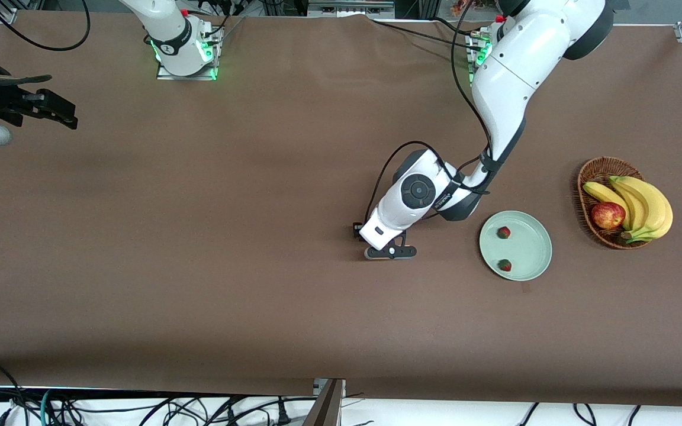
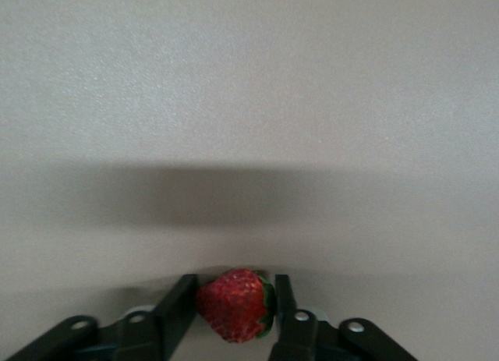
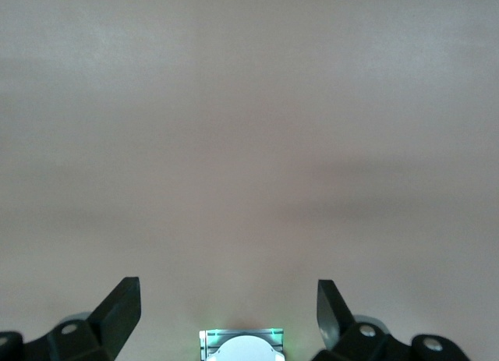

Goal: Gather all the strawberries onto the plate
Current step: 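Grasp the last strawberry with the left gripper while the right gripper returns to rest, then lower the strawberry onto the plate and open the left gripper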

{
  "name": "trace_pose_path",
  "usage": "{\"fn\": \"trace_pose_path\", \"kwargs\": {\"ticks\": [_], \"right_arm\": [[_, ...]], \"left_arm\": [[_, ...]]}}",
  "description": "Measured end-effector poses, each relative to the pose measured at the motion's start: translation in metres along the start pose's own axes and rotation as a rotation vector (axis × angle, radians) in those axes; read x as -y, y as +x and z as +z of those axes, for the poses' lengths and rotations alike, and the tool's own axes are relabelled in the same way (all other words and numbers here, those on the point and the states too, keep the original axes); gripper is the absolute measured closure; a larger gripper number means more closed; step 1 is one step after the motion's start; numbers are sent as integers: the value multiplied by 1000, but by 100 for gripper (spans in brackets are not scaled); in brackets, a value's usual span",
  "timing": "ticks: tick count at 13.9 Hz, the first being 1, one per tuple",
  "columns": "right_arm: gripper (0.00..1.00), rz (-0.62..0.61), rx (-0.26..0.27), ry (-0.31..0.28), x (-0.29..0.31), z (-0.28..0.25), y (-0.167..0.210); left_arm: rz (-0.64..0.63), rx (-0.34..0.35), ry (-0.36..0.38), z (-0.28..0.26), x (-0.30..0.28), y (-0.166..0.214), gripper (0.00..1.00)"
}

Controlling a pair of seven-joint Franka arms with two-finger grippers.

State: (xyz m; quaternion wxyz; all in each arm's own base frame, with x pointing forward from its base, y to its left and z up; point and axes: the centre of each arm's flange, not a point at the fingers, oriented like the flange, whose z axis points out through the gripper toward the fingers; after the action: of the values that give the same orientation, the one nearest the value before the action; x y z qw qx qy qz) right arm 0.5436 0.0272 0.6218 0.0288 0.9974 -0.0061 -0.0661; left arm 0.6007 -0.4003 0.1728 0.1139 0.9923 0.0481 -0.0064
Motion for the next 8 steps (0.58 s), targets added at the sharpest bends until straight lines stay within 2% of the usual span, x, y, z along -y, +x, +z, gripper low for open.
{"fn": "trace_pose_path", "kwargs": {"ticks": [4,8], "right_arm": [[0,-4,-12,1,0,-4,8],[0,-7,-12,1,0,-3,11]], "left_arm": [[-18,-15,2,-11,10,12,57],[-31,28,82,-74,49,43,58]]}}
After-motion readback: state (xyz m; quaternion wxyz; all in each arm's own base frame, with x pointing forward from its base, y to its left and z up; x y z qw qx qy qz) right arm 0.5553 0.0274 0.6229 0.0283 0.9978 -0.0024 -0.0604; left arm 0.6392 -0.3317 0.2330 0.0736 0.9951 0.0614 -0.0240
